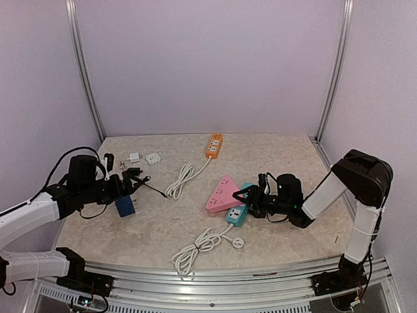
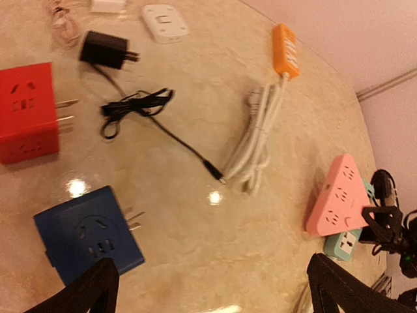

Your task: Pull the plug off the socket

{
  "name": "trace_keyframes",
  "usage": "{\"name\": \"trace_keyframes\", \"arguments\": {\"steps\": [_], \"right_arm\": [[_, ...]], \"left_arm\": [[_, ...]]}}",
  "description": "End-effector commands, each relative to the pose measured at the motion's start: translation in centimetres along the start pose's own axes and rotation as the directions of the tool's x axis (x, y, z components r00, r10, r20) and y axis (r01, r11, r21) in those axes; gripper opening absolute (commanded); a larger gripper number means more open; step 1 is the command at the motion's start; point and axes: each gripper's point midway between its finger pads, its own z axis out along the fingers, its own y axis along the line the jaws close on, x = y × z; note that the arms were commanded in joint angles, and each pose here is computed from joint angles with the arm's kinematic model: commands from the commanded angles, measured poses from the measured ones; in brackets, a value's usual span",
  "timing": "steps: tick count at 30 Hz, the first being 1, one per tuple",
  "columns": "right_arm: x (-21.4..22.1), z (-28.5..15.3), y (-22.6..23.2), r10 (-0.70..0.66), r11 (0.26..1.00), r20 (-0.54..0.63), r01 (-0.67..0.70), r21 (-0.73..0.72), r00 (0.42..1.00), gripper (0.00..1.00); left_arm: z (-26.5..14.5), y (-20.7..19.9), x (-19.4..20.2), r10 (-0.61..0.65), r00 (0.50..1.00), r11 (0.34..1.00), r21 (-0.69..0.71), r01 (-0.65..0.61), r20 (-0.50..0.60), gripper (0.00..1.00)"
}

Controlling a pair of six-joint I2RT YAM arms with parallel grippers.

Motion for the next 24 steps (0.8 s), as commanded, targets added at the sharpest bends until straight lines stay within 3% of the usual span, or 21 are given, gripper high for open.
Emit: {"name": "trace_keyframes", "arguments": {"steps": [1, 3, 6, 12, 19, 24], "right_arm": [[-0.2, 0.4, -1.3, -0.034, 0.999, 0.003, 0.034, 0.028, 0.999, 0.00], [-0.3, 0.4, -0.8, -0.043, 0.999, 0.002, 0.043, 0.005, 0.999, 0.00], [-0.3, 0.2, 0.1, -0.070, 0.997, -0.004, 0.069, -0.018, 0.998, 0.00], [-0.4, 0.2, 2.9, -0.155, 0.982, -0.017, 0.152, -0.110, 0.988, 0.00], [0.6, -0.1, 6.8, -0.258, 0.937, -0.039, 0.240, -0.254, 0.965, 0.00], [1.7, -0.2, 9.3, -0.329, 0.897, -0.058, 0.293, -0.330, 0.942, 0.00]], "left_arm": [[0.9, -7.2, 0.1, 0.208, 0.978, 0.964, 0.167, -0.208, 0.019, 0.99], [1.7, -10.4, 1.2, 0.268, 0.963, 0.928, 0.272, -0.257, -0.005, 0.99], [3.4, -12.5, 2.7, 0.334, 0.941, 0.904, 0.301, -0.303, -0.055, 0.99], [5.4, -16.6, 5.2, 0.393, 0.912, 0.811, 0.512, -0.283, -0.119, 0.99], [8.2, -18.7, 8.1, 0.443, 0.873, 0.764, 0.595, -0.249, -0.203, 0.97], [9.6, -19.5, 9.2, 0.425, 0.873, 0.756, 0.625, -0.195, -0.241, 0.96]]}}
